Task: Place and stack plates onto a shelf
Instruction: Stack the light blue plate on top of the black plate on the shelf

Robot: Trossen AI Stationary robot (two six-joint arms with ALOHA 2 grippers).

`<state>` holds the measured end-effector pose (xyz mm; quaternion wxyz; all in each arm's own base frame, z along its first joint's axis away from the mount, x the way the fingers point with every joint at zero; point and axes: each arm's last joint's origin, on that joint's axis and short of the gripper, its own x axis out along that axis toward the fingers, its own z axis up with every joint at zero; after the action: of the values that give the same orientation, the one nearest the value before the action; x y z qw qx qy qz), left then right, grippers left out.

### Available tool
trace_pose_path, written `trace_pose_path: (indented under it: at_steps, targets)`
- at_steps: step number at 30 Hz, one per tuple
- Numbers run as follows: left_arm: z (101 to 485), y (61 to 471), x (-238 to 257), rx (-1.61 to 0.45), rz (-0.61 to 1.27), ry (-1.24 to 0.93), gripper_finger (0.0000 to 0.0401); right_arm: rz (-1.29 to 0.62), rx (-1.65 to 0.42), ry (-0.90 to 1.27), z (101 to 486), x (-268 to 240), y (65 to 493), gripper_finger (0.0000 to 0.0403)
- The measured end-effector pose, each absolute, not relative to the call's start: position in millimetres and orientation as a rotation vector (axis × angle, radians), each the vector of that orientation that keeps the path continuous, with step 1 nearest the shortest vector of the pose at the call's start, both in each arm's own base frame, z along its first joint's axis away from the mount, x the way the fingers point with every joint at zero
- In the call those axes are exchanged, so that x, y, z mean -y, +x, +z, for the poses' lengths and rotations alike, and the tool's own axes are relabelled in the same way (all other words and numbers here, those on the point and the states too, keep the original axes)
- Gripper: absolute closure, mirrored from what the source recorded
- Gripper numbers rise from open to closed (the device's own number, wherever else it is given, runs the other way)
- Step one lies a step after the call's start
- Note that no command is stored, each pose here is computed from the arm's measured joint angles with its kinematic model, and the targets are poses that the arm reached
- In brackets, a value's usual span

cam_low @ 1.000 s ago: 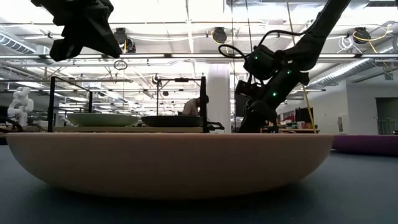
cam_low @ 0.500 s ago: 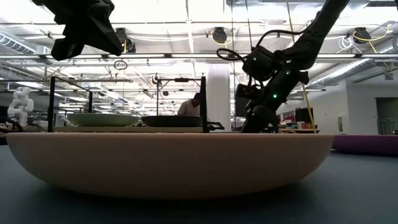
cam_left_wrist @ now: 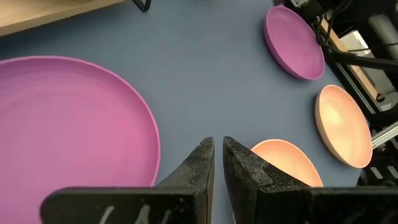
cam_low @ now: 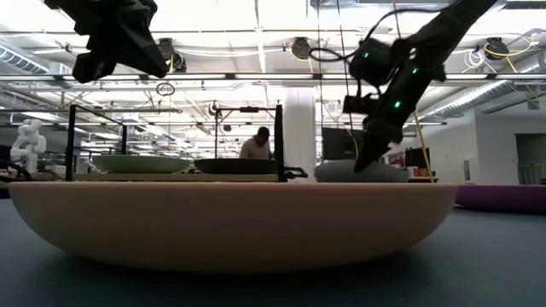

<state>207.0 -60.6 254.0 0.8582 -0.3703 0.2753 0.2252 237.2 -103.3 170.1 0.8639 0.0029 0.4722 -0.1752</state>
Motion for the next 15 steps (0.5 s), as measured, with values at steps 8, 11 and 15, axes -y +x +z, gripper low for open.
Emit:
trace_pose_path:
  at_steps: [8,11,15]
  targets:
    - [253.1,206.2,60.0,-0.598,0.461,-0.697,0.0364,-0.441,-0.887,0.119,205.0,79.0,220.7,0.0399]
    - [251.6,204.6,59.4,-0.616,0.473,-0.684,0.0364,-0.459,-0.850,0.160,214.7,69.6,216.6,0.0399]
    - [248.6,200.6,61.1,-0.650,0.497,-0.695,0.0364,-0.458,-0.834,0.203,241.3,61.6,221.3,0.0399]
